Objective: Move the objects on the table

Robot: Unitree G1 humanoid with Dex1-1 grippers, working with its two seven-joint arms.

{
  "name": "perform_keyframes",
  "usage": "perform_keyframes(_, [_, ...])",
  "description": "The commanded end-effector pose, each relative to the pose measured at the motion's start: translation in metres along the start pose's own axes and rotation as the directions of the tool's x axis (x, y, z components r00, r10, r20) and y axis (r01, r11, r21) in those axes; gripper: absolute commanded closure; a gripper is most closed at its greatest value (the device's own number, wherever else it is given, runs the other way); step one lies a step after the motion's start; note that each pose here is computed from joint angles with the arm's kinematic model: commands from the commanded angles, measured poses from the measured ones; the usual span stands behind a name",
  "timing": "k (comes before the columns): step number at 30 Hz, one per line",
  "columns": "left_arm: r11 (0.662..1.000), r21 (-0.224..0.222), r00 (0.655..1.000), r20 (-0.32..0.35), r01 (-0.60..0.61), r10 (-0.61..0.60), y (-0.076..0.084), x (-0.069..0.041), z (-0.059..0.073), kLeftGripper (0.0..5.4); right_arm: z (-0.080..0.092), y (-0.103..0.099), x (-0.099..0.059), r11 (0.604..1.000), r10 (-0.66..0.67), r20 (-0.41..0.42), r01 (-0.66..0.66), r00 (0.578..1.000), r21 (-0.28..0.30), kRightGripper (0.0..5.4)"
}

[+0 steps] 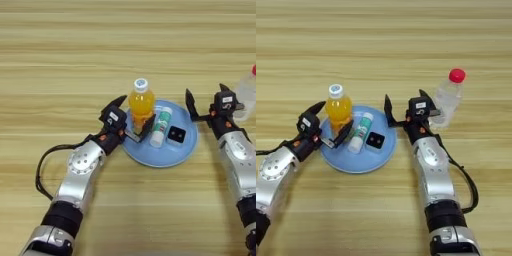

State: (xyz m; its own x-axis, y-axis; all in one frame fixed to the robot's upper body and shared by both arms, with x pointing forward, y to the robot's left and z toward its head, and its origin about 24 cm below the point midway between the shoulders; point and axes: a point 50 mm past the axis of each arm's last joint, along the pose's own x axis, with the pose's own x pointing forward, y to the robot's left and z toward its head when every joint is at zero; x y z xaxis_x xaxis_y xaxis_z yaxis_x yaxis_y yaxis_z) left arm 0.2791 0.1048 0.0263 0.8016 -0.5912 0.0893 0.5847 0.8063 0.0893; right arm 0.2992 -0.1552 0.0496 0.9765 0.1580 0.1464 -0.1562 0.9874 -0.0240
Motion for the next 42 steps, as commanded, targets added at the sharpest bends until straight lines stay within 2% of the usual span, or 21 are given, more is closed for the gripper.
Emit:
perform_keyframes(1, [1.000, 0.000, 1.000, 0.012, -0.017, 0.017, 0.006, 0.006, 0.003, 0.00, 0.002, 0.002, 0.001, 1.000, 0.003, 0.012, -0.003, 1.000, 0.001, 0.02])
perform_keyframes(6, [1.000, -0.014, 1.000, 0.013, -0.012, 0.012, 0.002, 0.016, 0.003, 0.00, 0.001, 0.003, 0.001, 1.000, 0.004, 0.010, -0.004, 1.000, 0.003, 0.02])
perform_keyframes(15, [1.000, -0.026, 1.000, 0.021, 0.006, -0.005, -0.003, 0.018, 0.002, 0.00, 0.001, 0.004, 0.000, 1.000, 0.002, 0.008, -0.002, 1.000, 0.006, 0.02])
perform_keyframes(16, [1.000, -0.030, 1.000, 0.026, 0.010, -0.009, -0.003, 0.018, 0.002, 0.22, 0.001, 0.004, 0.000, 1.000, 0.001, 0.007, -0.001, 1.000, 0.006, 0.00])
perform_keyframes(31, [0.999, -0.053, 1.000, 0.023, 0.012, -0.011, -0.007, 0.018, -0.001, 1.71, 0.001, 0.003, 0.000, 1.000, -0.005, 0.007, 0.005, 1.000, 0.007, 0.00])
perform_keyframes(34, [0.999, -0.049, 0.999, 0.043, -0.012, 0.014, -0.002, 0.017, 0.003, 1.98, 0.000, 0.003, 0.000, 1.000, -0.006, 0.005, 0.006, 1.000, 0.007, 0.00])
perform_keyframes(42, [0.989, -0.050, 0.980, 0.138, -0.140, 0.145, 0.025, 0.009, 0.025, 2.02, 0.000, 0.003, 0.001, 1.000, -0.009, 0.005, 0.009, 1.000, 0.007, 0.00])
